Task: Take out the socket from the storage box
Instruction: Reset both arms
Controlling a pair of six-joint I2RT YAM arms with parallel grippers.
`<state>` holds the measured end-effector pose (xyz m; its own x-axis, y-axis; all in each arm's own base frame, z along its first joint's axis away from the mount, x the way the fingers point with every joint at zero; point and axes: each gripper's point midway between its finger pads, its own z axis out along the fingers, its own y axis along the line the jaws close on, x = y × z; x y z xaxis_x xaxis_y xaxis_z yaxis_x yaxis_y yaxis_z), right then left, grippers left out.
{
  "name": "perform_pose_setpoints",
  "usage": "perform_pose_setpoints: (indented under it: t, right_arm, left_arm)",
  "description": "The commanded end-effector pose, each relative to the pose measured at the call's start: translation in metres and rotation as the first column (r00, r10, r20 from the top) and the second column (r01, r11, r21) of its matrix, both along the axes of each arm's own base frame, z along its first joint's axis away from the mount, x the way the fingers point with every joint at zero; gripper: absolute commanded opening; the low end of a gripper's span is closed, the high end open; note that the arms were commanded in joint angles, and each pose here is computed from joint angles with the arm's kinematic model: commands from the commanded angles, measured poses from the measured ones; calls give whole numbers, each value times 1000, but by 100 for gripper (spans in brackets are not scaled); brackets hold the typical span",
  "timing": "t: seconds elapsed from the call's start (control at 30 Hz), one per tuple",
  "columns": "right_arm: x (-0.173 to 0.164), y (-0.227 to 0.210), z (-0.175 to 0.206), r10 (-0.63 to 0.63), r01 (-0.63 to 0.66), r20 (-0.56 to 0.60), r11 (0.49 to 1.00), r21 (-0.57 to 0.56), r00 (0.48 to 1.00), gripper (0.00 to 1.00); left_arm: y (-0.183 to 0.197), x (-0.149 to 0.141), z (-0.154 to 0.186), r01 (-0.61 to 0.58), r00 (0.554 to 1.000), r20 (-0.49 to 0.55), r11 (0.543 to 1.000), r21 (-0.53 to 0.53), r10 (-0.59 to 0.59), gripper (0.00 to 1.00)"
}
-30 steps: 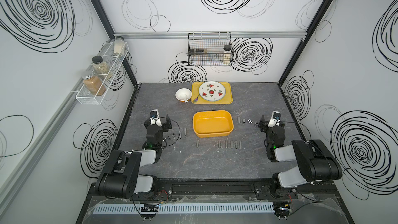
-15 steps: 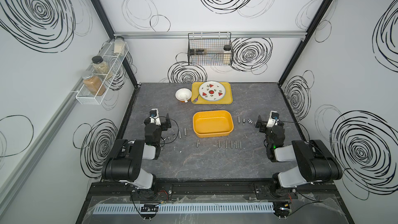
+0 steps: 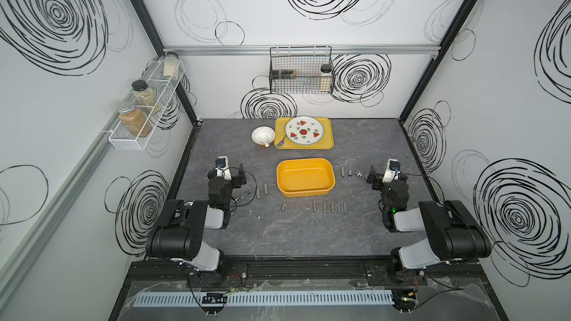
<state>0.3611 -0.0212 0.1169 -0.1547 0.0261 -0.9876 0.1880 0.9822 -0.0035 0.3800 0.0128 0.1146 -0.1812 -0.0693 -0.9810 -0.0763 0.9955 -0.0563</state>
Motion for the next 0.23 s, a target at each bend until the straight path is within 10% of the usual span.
perform_pose_setpoints:
  t: [0.0,0.2]
  right_arm:
    - [5,0,5,0,0,8,1000,0,1000,100]
    - [2,-1,7,0,0,18,1000,1,1000,100]
  left_arm:
    - [1,2,10,-4,999,38,1000,-7,4,99]
    - [1,2,10,-4,999,37,1000,-7,5,99]
